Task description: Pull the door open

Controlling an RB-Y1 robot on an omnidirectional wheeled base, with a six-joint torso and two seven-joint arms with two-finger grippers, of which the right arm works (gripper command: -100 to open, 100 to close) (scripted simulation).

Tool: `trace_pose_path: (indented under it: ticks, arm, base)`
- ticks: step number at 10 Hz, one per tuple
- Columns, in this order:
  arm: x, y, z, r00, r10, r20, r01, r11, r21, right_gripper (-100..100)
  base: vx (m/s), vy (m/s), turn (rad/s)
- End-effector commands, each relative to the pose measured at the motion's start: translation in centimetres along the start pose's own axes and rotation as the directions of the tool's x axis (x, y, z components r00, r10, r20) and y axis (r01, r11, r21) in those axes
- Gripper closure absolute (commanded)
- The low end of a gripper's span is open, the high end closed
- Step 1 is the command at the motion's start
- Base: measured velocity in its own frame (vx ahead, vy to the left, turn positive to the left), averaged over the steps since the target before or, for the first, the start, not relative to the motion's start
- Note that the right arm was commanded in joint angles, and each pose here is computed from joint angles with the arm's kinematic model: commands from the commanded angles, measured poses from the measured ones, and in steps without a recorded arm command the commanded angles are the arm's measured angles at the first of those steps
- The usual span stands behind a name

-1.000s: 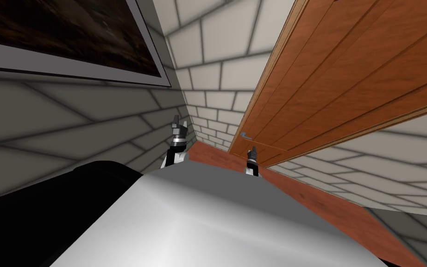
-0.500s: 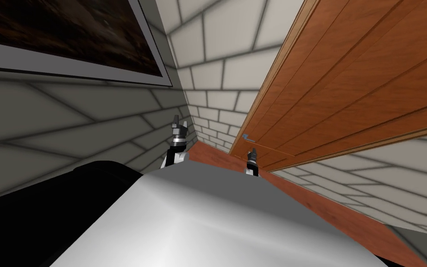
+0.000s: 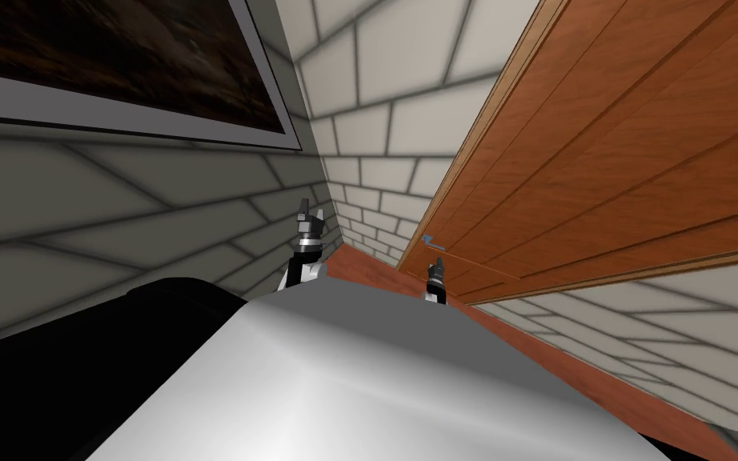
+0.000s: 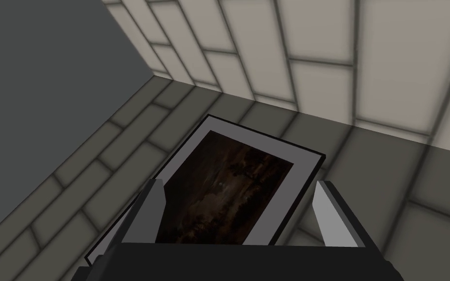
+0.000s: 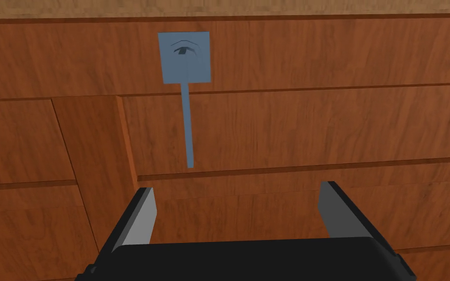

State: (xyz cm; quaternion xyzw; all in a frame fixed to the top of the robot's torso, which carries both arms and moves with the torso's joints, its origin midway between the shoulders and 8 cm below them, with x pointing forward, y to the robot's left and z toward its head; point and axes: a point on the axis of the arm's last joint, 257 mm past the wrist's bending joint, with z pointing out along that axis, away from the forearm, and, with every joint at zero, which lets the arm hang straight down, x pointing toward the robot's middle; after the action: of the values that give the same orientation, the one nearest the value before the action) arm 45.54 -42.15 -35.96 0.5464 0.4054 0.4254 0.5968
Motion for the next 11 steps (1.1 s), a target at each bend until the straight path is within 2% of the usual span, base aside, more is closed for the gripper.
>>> trace_pose_path:
  ticks: [1, 6, 7, 11]
  arm:
    - [-0.5, -1.0, -0.36, 1.0, 0.006, 0.015, -0.006, 1.0, 0.023, -100]
    - [-1.5, -2.8, -0.94, 0.999, 0.014, 0.043, -0.016, 0.998, 0.065, -100]
    - [-1.4, -2.7, -0.75, 0.999, 0.012, 0.039, -0.014, 0.998, 0.06, -100]
    - [-3.9, -3.0, -1.7, 0.998, 0.011, 0.069, -0.015, 0.998, 0.062, -100]
  base:
    - [0.116, -0.052, 0.128]
    - [0.074, -0.033, 0.077]
    - [0.03, -0.017, 0.015]
    - [0.172, -0.032, 0.068]
